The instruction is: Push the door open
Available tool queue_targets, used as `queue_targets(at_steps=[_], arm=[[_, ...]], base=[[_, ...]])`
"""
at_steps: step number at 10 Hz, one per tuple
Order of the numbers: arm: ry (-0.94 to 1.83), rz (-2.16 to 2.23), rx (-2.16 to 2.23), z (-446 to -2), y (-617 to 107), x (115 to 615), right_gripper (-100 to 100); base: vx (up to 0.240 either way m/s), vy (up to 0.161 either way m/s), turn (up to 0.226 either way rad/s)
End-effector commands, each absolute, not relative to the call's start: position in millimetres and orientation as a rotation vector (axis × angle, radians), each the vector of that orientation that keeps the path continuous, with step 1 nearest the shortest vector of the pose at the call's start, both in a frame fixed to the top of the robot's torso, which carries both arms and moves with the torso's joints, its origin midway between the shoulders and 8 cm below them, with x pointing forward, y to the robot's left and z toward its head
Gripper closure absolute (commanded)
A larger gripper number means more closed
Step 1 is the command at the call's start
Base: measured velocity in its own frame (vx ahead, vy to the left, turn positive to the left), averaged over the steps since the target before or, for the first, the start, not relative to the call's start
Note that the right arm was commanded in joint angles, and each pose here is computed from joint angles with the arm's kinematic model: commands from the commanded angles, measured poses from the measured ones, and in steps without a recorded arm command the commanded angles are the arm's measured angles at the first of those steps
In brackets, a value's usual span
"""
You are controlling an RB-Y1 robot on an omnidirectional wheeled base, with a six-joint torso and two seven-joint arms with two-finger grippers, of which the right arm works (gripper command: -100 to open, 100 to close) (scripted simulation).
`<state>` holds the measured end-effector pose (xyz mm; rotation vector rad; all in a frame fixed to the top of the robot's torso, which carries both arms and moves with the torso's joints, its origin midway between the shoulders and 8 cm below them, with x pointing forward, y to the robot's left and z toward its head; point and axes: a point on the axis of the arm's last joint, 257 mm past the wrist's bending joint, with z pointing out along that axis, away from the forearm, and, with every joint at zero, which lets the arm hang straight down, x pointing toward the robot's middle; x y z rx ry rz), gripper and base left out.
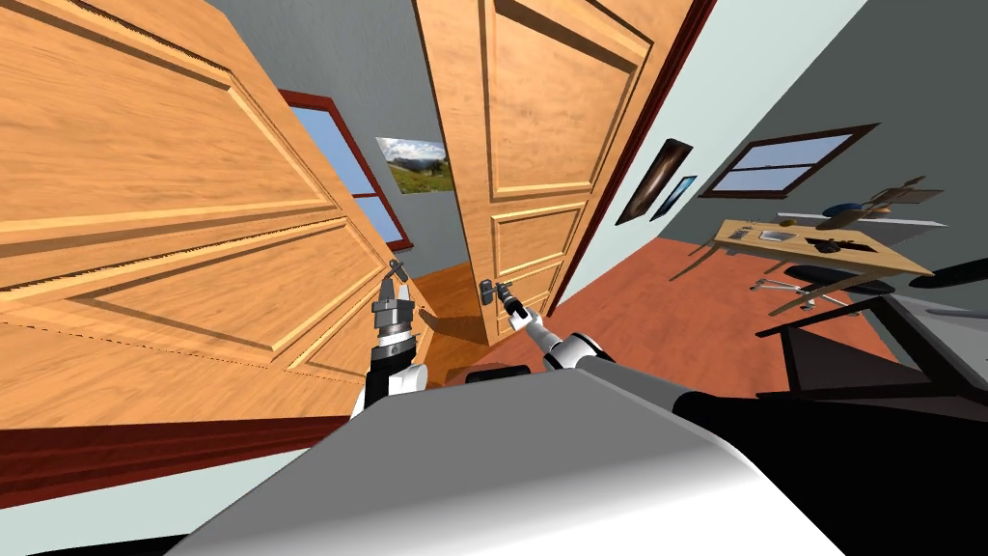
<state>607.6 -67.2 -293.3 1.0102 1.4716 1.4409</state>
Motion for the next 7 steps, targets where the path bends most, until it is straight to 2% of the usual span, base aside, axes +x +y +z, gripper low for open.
queue_targets(at_steps=[1, 2, 3, 5, 7], arm=[[1.455, 1.445, 0.998, -287, -71, 614, 100], [1.459, 1.441, 1.002, -289, -71, 614, 100], [1.443, 1.421, 1.015, -289, -86, 617, 100], [1.438, 1.414, 1.019, -289, -90, 618, 100], [1.426, 1.401, 1.030, -289, -100, 620, 100]], base=[[0.047, 0.007, 0.016], [0.014, -0.024, 0.028], [0.076, 0.077, -0.013], [0.097, 0.143, -0.079], [0.089, 0.097, -0.046]])
